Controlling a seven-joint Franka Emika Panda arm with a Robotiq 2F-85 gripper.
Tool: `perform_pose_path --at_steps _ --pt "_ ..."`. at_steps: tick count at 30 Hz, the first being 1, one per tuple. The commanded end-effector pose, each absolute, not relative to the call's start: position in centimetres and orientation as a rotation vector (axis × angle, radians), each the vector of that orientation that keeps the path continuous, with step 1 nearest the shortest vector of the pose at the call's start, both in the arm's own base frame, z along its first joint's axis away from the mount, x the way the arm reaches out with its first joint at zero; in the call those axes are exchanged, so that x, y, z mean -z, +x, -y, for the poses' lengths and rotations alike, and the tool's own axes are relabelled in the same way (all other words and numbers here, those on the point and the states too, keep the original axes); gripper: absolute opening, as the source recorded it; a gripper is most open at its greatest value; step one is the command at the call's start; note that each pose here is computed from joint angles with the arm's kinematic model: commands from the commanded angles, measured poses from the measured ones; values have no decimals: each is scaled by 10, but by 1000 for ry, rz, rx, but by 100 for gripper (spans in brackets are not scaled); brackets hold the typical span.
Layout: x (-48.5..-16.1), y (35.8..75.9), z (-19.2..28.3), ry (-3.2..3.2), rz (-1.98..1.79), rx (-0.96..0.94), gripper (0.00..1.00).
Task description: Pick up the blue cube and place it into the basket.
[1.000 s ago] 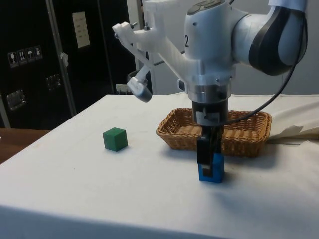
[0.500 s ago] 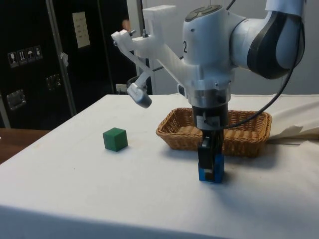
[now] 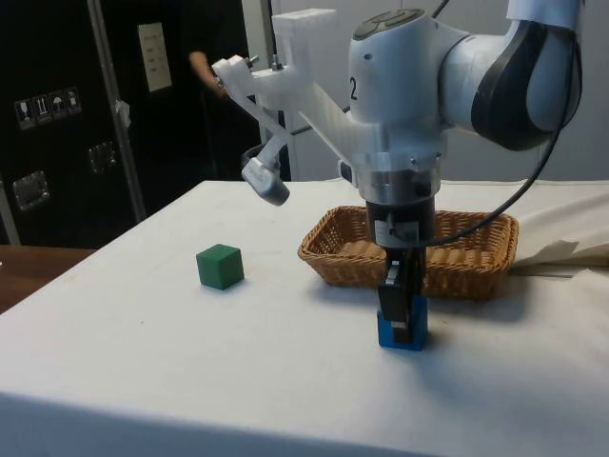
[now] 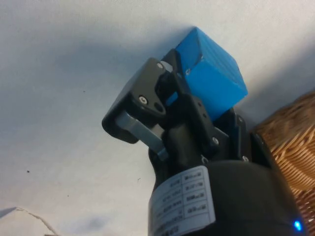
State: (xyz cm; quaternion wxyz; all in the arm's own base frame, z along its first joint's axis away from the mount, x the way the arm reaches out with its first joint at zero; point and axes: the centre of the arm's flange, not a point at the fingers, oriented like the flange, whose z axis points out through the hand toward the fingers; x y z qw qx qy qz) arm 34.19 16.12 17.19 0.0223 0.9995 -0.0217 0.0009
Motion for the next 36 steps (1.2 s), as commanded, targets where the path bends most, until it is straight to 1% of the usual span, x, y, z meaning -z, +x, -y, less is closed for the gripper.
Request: perform_pose_path --at_steps 1,5,6,13,15,21,36 --pt "-176 343 -161 3091 71 -19 0" --pt "-180 346 -162 3097 78 -37 0" --pt "-177 347 -162 3099 73 -27 0" --pt "-197 357 -163 3100 86 -102 0" --pt "-197 357 -163 3100 86 -102 0" --pt "-211 371 -162 3098 91 -151 0" --pt "-234 401 -142 3093 122 -236 0"
